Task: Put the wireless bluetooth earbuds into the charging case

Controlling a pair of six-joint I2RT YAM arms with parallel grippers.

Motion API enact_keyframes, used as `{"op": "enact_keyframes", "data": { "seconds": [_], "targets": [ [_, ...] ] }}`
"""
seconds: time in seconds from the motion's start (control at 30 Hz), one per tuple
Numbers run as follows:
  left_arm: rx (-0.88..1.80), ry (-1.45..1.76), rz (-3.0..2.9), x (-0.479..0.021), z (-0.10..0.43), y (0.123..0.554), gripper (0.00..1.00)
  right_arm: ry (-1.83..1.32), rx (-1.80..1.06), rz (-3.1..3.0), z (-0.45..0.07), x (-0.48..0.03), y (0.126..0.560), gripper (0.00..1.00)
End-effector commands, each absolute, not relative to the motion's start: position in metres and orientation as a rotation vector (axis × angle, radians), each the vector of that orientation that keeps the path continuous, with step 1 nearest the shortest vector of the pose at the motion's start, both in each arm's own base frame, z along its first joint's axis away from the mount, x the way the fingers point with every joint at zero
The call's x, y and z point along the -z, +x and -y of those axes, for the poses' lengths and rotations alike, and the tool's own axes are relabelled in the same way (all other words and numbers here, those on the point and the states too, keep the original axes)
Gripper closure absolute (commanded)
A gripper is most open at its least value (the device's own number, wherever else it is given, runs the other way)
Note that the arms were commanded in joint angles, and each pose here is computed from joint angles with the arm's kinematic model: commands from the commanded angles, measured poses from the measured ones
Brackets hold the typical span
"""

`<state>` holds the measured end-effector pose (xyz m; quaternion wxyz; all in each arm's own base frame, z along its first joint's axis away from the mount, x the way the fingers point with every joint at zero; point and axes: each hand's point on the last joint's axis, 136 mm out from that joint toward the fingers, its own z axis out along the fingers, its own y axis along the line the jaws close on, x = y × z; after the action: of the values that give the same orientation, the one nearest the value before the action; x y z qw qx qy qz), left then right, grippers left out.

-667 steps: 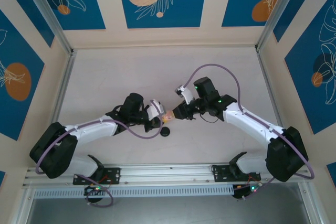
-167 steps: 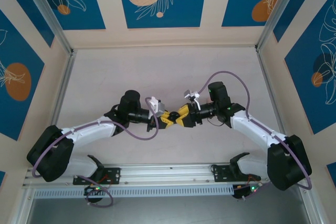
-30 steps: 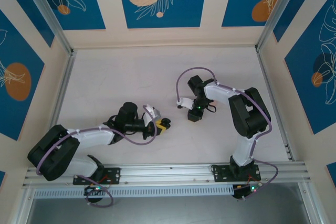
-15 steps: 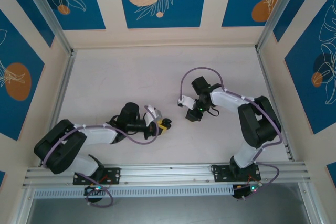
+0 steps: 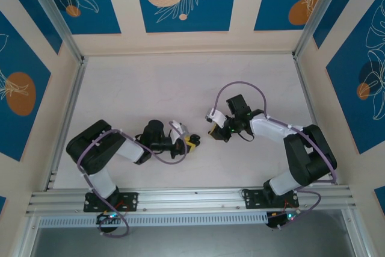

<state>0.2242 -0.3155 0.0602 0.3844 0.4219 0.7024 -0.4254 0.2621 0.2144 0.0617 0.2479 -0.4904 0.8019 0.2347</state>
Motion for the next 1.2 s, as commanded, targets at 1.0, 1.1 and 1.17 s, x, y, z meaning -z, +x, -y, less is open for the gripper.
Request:
{"op": "enact_keyframes", "data": {
  "seconds": [1.0,1.1,1.17],
  "targets": [
    [1.164,0.933,-1.462,-0.133,0.342,0.252,0.81,-1.184,-0.737,-1.715,-0.241,-0.158,0.248,0.86],
    [1.162,0.930,-1.438,-0.142,0.341,0.251,0.81,-1.172,-0.759,-1.689,-0.245,-0.161,0.248,0.86],
    [1.159,0.930,-1.429,-0.145,0.341,0.251,0.81,-1.163,-0.768,-1.676,-0.247,-0.162,0.248,0.86]
  ]
}}
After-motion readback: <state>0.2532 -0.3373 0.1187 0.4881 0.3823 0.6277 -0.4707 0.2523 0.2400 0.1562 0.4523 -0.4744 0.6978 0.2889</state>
